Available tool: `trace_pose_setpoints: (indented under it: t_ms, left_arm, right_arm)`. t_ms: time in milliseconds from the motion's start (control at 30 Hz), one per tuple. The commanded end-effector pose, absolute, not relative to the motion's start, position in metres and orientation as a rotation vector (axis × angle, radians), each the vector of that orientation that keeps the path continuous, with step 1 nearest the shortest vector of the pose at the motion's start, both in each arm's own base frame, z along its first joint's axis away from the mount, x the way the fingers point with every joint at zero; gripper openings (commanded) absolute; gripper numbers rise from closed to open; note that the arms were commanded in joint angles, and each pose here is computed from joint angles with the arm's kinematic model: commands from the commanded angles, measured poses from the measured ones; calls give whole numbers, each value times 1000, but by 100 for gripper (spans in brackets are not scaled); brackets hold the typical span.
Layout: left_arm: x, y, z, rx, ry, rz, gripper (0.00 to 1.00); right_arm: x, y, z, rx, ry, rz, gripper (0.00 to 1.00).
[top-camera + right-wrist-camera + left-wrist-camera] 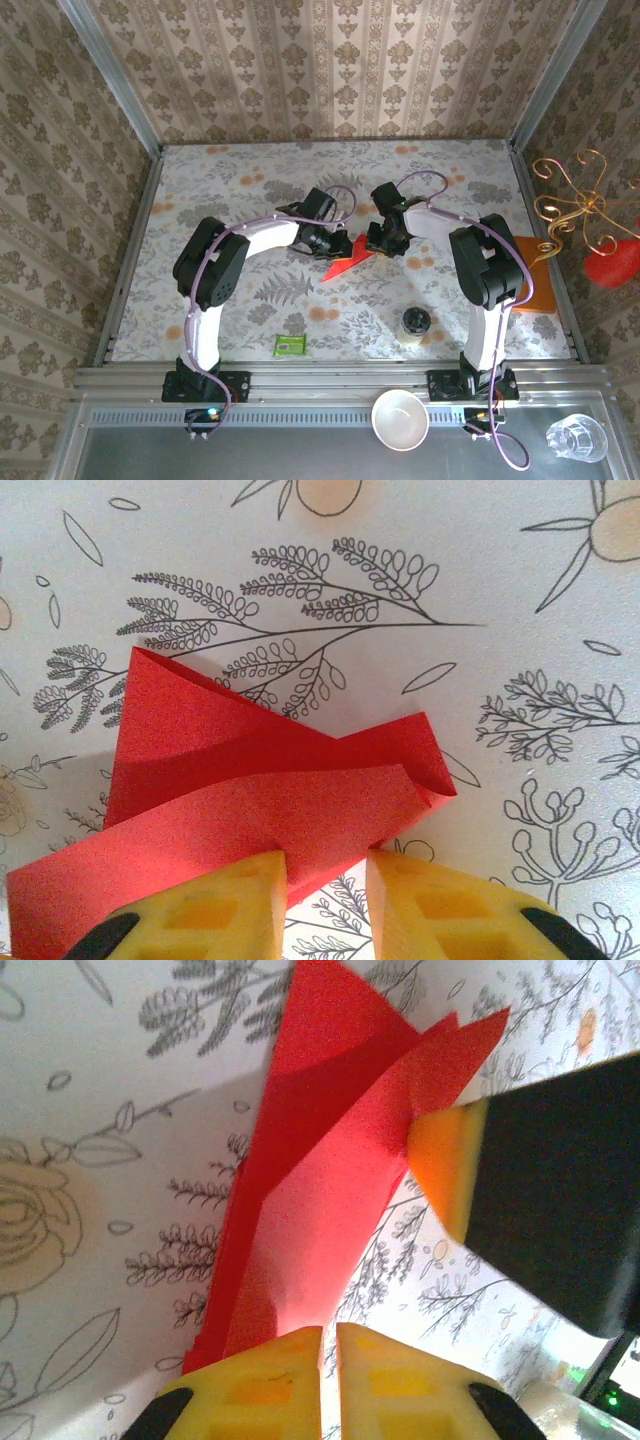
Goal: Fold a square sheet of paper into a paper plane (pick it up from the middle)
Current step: Fold the wing for the fifth time at the center of the table.
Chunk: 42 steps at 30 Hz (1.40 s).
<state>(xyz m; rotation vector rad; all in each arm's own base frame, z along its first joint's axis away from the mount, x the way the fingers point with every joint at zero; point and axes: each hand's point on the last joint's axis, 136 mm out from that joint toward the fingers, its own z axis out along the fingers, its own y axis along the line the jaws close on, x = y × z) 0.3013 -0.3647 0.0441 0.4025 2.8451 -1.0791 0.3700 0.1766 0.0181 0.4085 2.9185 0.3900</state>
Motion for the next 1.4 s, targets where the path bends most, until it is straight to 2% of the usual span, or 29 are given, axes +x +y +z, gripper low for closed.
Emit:
trace_pose_setpoints:
  t_ms: [0,833,1167,1367]
  left_arm:
    - [290,-359,48,435,2858,-1084,14]
    - [268,-335,18,420,2961,-997,11]
    - [265,-328,2,422,3009,-930,10]
    - [263,-324,-4,429,3027,-889,9]
  right_arm:
    - [363,174,-2,425,2969,337,28]
    - [358,176,-9,412,2993,359,26]
    - [372,176,70,353,2733,577,35]
    - [358,211,68,337,2711,785,25]
